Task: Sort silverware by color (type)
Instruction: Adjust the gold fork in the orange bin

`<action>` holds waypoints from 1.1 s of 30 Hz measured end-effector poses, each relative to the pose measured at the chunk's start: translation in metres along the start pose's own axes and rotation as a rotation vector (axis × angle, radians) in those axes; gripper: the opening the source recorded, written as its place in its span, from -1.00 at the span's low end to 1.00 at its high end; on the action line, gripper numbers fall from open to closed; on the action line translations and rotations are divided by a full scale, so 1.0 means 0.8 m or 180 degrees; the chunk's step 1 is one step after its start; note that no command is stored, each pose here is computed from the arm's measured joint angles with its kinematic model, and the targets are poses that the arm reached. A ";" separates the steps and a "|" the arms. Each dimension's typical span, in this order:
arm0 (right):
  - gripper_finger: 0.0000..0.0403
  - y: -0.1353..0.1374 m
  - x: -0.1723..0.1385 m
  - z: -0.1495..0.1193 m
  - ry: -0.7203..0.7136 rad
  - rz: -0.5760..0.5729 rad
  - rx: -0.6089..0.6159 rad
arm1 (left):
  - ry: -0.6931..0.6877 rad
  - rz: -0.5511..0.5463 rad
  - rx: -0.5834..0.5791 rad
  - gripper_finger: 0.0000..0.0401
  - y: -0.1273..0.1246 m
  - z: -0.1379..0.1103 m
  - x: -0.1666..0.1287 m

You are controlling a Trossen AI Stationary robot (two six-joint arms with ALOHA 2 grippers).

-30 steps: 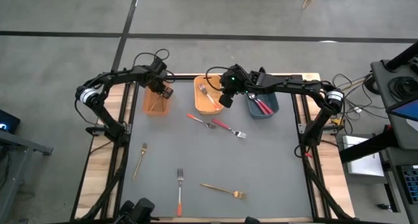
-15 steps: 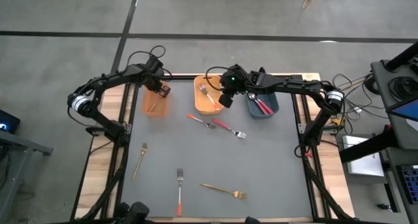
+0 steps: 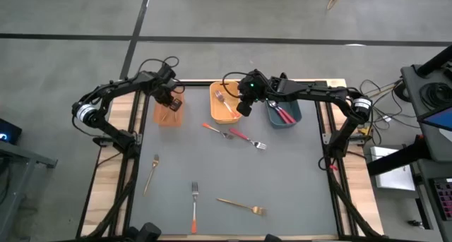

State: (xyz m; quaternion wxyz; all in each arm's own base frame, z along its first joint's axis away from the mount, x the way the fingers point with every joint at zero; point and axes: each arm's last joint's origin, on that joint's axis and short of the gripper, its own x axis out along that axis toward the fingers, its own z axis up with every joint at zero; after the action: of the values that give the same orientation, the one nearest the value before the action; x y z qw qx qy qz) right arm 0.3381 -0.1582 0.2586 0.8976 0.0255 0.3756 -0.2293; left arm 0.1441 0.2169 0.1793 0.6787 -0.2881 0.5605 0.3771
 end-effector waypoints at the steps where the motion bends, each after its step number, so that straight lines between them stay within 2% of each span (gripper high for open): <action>1: -0.59 0.000 0.000 0.000 0.0001 0.0000 0.0000 | -0.0005 -0.0005 0.0001 -0.91 0.000 0.000 0.001; 11: -0.59 0.000 0.000 0.000 -0.0002 0.0000 -0.0002 | -0.0030 -0.0079 0.0034 -0.54 -0.001 -0.010 0.016; 33: -0.59 0.000 0.000 0.001 -0.0024 -0.0002 0.0001 | -0.0234 0.0010 0.0090 -0.56 -0.002 -0.016 0.033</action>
State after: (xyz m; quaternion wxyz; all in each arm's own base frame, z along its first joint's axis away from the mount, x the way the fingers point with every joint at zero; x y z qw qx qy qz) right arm 0.3386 -0.1584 0.2591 0.8989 0.0247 0.3722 -0.2297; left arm 0.1411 0.2104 0.1512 0.7022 -0.2635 0.5409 0.3806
